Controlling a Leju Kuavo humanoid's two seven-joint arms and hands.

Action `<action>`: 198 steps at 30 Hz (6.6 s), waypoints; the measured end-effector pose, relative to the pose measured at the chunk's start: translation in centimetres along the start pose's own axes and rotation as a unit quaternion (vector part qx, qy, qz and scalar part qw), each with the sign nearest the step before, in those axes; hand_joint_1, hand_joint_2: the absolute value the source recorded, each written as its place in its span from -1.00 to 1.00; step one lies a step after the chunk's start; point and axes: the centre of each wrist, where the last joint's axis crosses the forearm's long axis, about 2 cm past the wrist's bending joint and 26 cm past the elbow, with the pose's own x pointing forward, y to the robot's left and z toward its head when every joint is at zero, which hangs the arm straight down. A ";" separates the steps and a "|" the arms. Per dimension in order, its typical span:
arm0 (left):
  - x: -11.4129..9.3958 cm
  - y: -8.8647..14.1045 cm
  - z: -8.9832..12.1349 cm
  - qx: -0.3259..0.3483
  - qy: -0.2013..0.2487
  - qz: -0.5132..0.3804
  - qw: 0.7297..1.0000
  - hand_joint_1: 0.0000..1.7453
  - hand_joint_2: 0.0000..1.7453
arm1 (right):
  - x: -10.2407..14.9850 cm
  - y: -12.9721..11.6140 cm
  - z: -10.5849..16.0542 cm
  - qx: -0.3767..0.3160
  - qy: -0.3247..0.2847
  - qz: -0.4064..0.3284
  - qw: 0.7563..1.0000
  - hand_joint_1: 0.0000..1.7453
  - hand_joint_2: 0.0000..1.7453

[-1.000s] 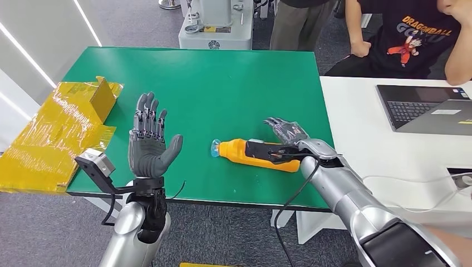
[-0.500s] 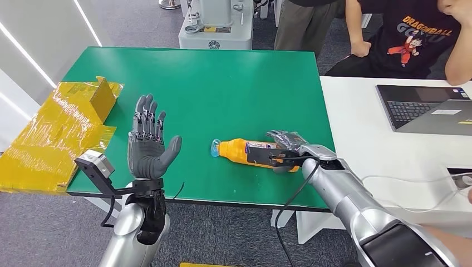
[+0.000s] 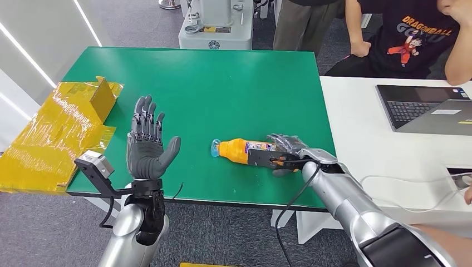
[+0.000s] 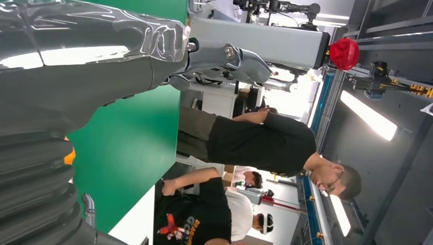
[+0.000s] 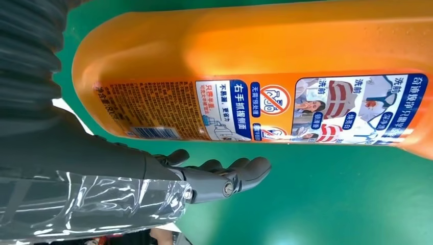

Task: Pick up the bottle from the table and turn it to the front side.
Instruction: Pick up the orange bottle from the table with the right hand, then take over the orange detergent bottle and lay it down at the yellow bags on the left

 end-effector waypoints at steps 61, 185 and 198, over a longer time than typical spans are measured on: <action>-0.1 0.9 1.5 0.021 0.018 -0.014 1.000 -1.00 1.00 | -0.2 0.3 0.1 -0.013 -0.004 0.003 1.000 1.00 1.00; -2.5 -4.3 -9.0 -0.236 0.106 -0.083 0.962 -1.00 1.00 | 10.6 0.6 -0.3 -0.363 -0.361 -0.229 0.828 1.00 1.00; -2.9 -3.1 -9.2 -0.202 0.096 -0.122 0.967 -1.00 1.00 | 11.8 1.5 -1.0 -0.339 -0.369 -0.259 0.826 1.00 1.00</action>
